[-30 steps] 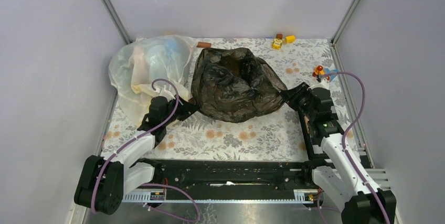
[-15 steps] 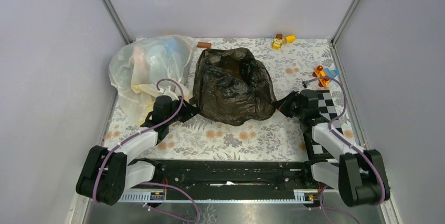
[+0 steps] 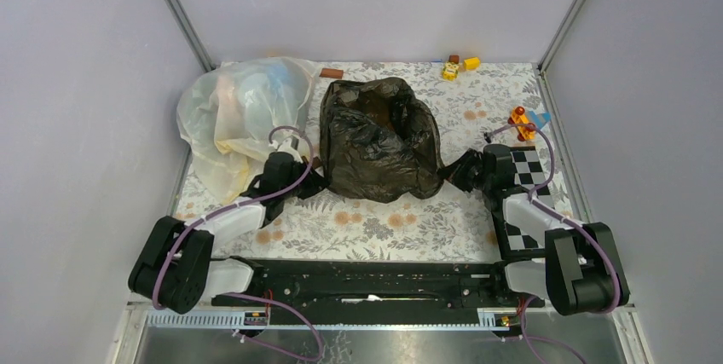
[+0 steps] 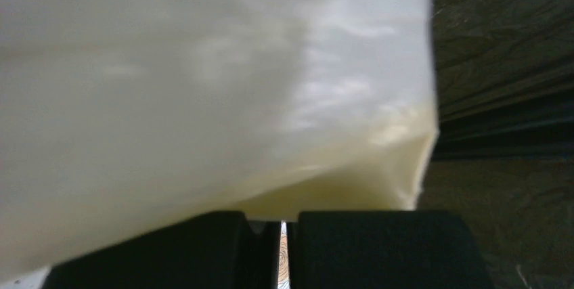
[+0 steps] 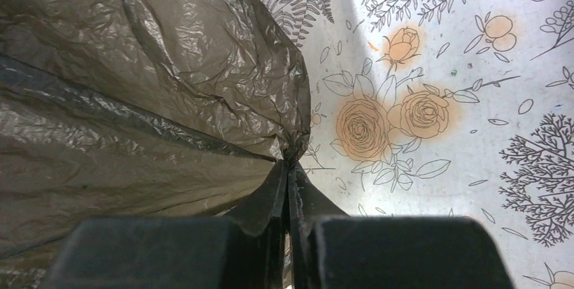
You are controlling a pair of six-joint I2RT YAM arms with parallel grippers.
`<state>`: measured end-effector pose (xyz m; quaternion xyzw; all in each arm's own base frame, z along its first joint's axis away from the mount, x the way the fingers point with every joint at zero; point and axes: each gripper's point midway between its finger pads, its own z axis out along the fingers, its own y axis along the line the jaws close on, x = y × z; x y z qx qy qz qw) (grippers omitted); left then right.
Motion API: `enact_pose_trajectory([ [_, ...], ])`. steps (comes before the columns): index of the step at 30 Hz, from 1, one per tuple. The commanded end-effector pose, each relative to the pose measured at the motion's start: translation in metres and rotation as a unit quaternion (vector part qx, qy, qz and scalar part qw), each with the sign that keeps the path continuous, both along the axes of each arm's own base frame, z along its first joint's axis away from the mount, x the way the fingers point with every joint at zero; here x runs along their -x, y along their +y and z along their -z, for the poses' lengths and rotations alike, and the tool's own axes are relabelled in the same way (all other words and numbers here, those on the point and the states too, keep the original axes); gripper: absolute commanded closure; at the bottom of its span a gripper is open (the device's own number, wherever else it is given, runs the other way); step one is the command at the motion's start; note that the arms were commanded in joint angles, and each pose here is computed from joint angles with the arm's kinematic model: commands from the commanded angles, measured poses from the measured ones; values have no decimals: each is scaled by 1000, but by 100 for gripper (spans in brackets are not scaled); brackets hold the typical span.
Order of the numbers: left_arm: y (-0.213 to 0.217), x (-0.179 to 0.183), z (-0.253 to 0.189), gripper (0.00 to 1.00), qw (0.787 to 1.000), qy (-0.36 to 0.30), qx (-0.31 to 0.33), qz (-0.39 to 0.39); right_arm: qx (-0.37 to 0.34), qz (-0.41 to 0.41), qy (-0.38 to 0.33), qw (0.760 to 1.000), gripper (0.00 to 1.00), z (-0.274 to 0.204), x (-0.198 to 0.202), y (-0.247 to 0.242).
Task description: Put the trash bags into the trash bin
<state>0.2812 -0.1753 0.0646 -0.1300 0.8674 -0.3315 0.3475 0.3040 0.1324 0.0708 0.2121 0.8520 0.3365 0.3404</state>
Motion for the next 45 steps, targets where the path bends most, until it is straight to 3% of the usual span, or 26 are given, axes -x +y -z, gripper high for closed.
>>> enact_pose_trajectory([
  [1,-6,-10,2,100,997,-7,-75,11,14,-11,0,1000,94,4,-6,2],
  [12,5,-15,27,100,979,22,-204,-2,93,-14,34,995,90,31,-11,3],
  [15,14,-13,30,100,974,30,-226,-12,119,-1,16,993,80,15,-13,-7],
  [21,13,-13,23,100,976,16,-216,-11,198,39,-54,978,48,-59,-15,-41],
  [24,8,-15,16,100,979,1,-204,-4,223,31,-100,969,44,-113,-15,-47],
  [26,9,-14,14,100,979,-3,-204,-4,228,-7,-127,965,53,-147,-13,-38],
  [29,11,-13,12,100,978,-9,-208,-2,247,-55,-139,958,85,-182,-12,-18],
  [31,11,-13,11,100,978,-11,-210,-1,265,-90,-148,949,97,-197,-12,2],
  [36,12,-11,9,100,977,-19,-210,5,280,-198,-180,922,100,-212,-14,62],
  [45,9,-9,26,100,975,9,-222,25,372,-337,-149,852,100,-184,-13,134],
])
